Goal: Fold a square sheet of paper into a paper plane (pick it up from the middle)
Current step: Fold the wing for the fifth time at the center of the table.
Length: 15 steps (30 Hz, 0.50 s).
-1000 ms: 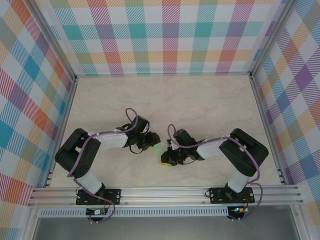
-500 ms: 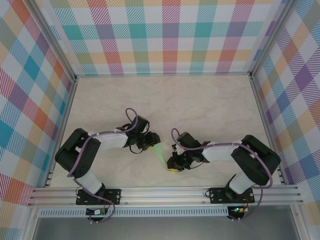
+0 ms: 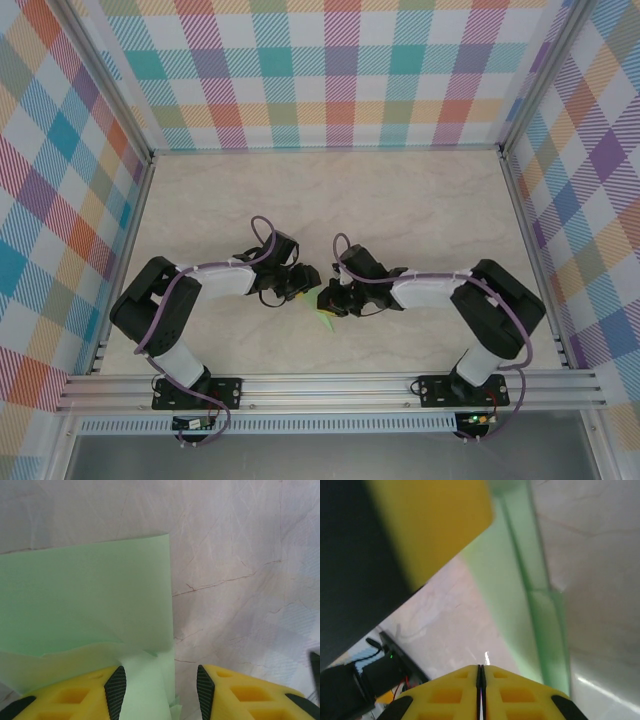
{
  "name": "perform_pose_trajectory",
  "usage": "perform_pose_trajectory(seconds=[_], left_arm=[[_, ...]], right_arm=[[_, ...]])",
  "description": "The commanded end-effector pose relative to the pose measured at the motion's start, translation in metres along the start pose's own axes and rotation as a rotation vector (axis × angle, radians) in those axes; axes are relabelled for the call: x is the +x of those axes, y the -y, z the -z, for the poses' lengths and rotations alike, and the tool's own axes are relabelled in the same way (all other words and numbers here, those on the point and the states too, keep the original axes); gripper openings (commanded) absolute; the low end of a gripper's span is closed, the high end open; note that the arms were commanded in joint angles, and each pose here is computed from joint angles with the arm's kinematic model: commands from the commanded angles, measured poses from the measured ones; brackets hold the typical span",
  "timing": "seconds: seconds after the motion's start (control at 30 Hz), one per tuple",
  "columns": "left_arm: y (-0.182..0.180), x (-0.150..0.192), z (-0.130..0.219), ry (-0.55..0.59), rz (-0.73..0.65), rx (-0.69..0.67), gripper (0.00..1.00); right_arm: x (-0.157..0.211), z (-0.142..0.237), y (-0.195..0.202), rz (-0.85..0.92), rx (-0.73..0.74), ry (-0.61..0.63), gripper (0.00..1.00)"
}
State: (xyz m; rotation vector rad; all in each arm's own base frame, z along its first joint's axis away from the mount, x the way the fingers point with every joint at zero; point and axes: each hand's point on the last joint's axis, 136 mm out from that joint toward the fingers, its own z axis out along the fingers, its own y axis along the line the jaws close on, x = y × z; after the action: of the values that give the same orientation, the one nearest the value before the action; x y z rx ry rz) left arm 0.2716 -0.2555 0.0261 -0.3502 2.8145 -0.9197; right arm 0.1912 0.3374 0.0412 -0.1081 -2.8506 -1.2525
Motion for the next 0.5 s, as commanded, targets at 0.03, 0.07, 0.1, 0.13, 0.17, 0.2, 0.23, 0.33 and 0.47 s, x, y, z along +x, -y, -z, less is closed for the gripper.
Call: perform_pose_trajectory(seconds=[0.03, 0.07, 0.1, 0.13, 0.17, 0.2, 0.23, 0.33, 0.47], left_arm=[[-0.036, 0.005, -0.002, -0.014, 0.042, -0.126, 0.46], [-0.035, 0.004, -0.002, -0.013, 0.039, -0.125, 0.46], [-0.035, 0.004, -0.002, -0.012, 0.039, -0.123, 0.46], [-0.034, 0.004, -0.002, -0.013, 0.040, -0.122, 0.46], [-0.033, 0.003, -0.002, -0.014, 0.035, -0.119, 0.46], [-0.031, 0.003, -0.002, -0.013, 0.033, -0.116, 0.46], [-0.031, 0.002, -0.002, -0.013, 0.033, -0.116, 0.46], [-0.028, 0.001, -0.002, -0.014, 0.026, -0.114, 0.46], [-0.017, -0.002, 0.002, -0.013, 0.001, -0.082, 0.47]], right_arm=[[-0.017, -0.007, -0.017, -0.035, -0.053, 0.058, 0.12], [-0.017, -0.009, -0.015, -0.036, -0.050, 0.055, 0.12], [-0.015, -0.010, -0.014, -0.036, -0.045, 0.044, 0.12], [-0.014, -0.011, -0.010, -0.037, -0.034, 0.035, 0.12], [-0.011, -0.012, -0.004, -0.046, -0.013, 0.020, 0.12], [-0.008, -0.014, 0.003, -0.051, 0.005, 0.009, 0.12], [-0.005, -0.015, 0.008, -0.058, 0.015, -0.003, 0.12], [0.005, -0.019, 0.022, -0.076, 0.042, -0.043, 0.13], [0.018, -0.017, 0.065, -0.118, 0.205, -0.068, 0.12]])
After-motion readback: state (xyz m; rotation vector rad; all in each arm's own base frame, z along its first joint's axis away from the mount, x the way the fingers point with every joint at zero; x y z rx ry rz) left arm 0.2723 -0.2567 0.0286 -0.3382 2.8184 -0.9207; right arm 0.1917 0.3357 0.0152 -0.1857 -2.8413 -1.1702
